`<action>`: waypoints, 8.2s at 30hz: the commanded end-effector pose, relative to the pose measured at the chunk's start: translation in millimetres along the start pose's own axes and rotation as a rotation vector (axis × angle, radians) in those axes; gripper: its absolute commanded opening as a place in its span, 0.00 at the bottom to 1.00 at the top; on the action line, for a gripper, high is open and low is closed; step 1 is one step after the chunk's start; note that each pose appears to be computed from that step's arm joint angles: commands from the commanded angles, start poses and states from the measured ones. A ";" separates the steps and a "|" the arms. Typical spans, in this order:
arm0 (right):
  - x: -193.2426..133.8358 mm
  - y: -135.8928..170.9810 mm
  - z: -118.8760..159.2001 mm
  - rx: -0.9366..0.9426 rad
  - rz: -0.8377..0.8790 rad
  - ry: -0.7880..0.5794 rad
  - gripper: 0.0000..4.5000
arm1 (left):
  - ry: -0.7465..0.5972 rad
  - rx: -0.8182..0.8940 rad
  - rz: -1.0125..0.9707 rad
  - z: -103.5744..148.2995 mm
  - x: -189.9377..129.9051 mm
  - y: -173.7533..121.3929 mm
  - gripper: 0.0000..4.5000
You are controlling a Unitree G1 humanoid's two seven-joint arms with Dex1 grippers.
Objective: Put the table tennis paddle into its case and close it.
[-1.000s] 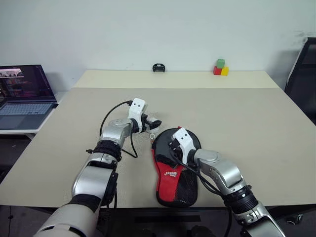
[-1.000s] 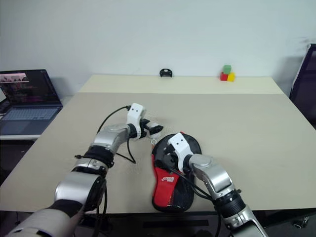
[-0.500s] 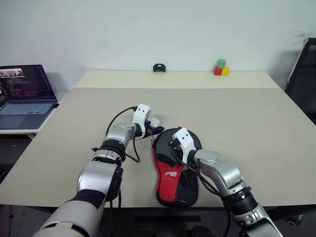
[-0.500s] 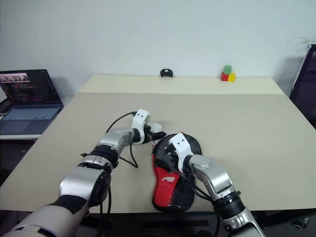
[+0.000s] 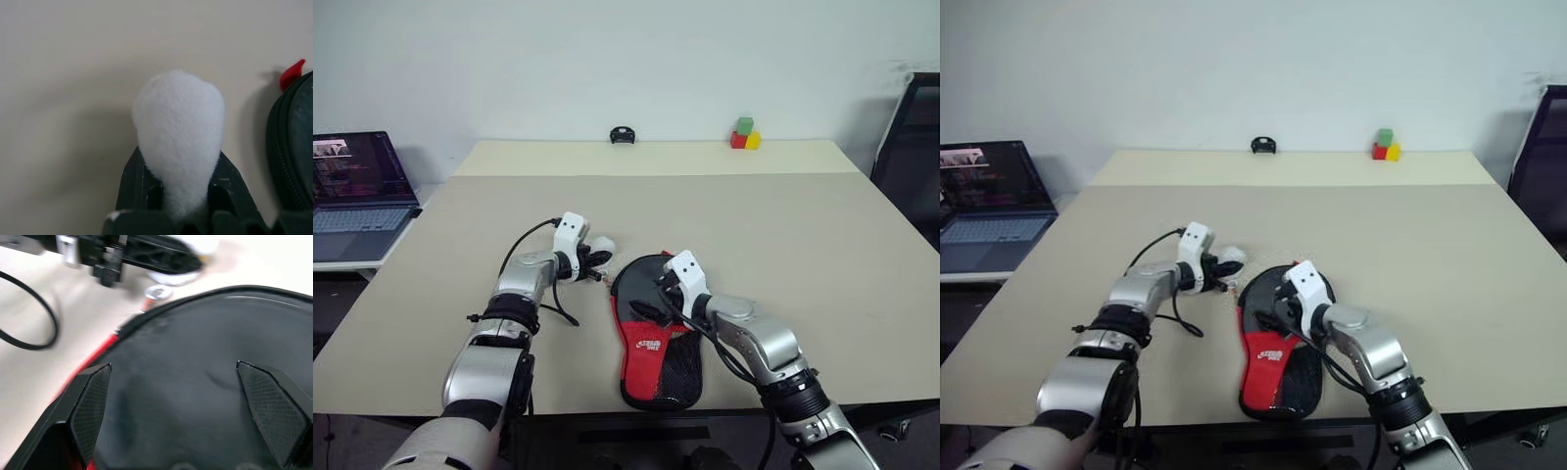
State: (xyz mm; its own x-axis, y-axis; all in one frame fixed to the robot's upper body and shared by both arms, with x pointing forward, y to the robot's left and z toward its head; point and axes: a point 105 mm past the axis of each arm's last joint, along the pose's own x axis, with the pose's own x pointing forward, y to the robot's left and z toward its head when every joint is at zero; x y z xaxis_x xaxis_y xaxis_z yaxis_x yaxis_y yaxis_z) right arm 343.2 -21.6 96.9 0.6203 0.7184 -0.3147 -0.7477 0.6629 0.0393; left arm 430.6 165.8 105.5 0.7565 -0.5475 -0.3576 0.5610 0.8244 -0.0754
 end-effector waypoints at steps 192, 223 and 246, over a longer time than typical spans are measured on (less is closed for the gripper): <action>18.3 -122.5 44.9 0.192 -0.269 -0.103 0.64 | -0.011 0.467 -0.525 -32.0 2.9 -125.1 0.79; -90.7 -135.0 12.3 -0.122 -0.287 0.107 0.15 | 0.185 0.415 -0.582 -102.8 10.8 -118.8 0.79; -168.5 16.5 -46.4 -0.073 0.360 0.431 0.14 | 0.164 0.436 -0.599 -92.7 23.4 -129.8 0.79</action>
State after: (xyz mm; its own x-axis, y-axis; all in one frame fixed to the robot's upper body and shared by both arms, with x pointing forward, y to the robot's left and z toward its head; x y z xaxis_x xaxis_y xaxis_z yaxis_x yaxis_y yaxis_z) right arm 231.9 -151.9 103.2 0.2717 0.6978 -0.6627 -0.8846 0.4523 0.1136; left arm 359.8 46.1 71.6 0.2847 -0.8944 -0.3450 0.9572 0.2458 0.1528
